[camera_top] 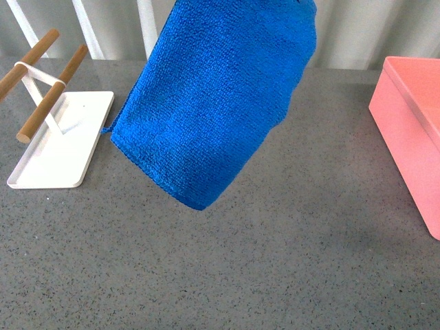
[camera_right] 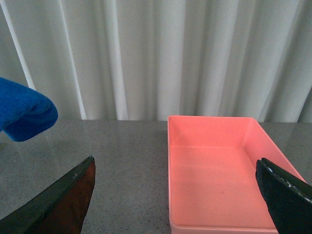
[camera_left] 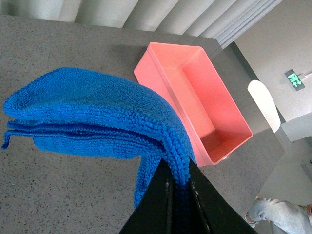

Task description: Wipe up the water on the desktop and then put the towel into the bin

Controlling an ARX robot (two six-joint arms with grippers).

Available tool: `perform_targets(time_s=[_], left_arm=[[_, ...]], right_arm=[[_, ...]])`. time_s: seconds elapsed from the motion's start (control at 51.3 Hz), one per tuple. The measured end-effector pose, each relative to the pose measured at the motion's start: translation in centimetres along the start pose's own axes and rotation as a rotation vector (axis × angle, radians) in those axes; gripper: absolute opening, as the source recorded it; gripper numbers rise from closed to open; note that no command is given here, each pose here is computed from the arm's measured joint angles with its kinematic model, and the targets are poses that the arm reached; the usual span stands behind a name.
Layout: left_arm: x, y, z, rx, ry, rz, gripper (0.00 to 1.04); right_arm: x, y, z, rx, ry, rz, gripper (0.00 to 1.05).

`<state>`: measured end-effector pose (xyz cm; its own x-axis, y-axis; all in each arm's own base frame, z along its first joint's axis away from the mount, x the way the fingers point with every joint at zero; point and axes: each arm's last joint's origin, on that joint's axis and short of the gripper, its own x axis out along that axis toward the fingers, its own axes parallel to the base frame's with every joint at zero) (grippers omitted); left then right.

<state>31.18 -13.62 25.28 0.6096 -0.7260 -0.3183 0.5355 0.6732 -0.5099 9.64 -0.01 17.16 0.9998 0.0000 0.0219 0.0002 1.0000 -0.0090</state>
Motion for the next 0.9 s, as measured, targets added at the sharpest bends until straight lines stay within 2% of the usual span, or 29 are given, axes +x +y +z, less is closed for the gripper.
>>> perform_targets(time_s=[0.097,0.117,0.156,0.195,0.253,0.37,0.526,0.702,0.799,0.897], left_arm=[[0.0,0.0,0.0,0.002,0.0,0.001,0.04],[0.0,0.0,0.0,0.001,0.001,0.0,0.04],[0.0,0.0,0.0,0.002,0.001,0.0,0.04],[0.0,0.0,0.0,0.002,0.0,0.001,0.04],[0.0,0.0,0.0,0.002,0.002,-0.001,0.04],[0.0,0.0,0.0,0.002,0.002,0.0,0.04],[0.0,0.0,0.0,0.002,0.002,0.0,0.04],[0.0,0.0,0.0,0.002,0.002,0.0,0.04],[0.1,0.0,-0.1,0.002,0.002,0.0,0.04],[0.1,0.0,-0.1,0.002,0.002,0.0,0.04]], right_arm=[[0.0,0.0,-0.1,-0.002,0.019,-0.004,0.98],[0.0,0.0,-0.1,-0.007,0.075,-0.017,0.98],[0.4,-0.2,-0.2,-0.01,0.321,-0.014,0.98],[0.9,-0.5,-0.4,0.036,0.488,0.012,0.98],[2.1,-0.8,-0.3,0.116,0.6,0.088,0.98],[5.5,-0.2,1.1,0.107,0.568,0.345,0.98],[10.6,0.4,0.4,0.046,0.555,0.482,0.98],[14.9,2.2,-0.8,0.14,0.546,0.712,0.98],[15.9,3.9,-1.1,0.207,0.511,0.867,0.98],[16.4,5.6,-1.1,0.25,0.485,0.969,0.98]])
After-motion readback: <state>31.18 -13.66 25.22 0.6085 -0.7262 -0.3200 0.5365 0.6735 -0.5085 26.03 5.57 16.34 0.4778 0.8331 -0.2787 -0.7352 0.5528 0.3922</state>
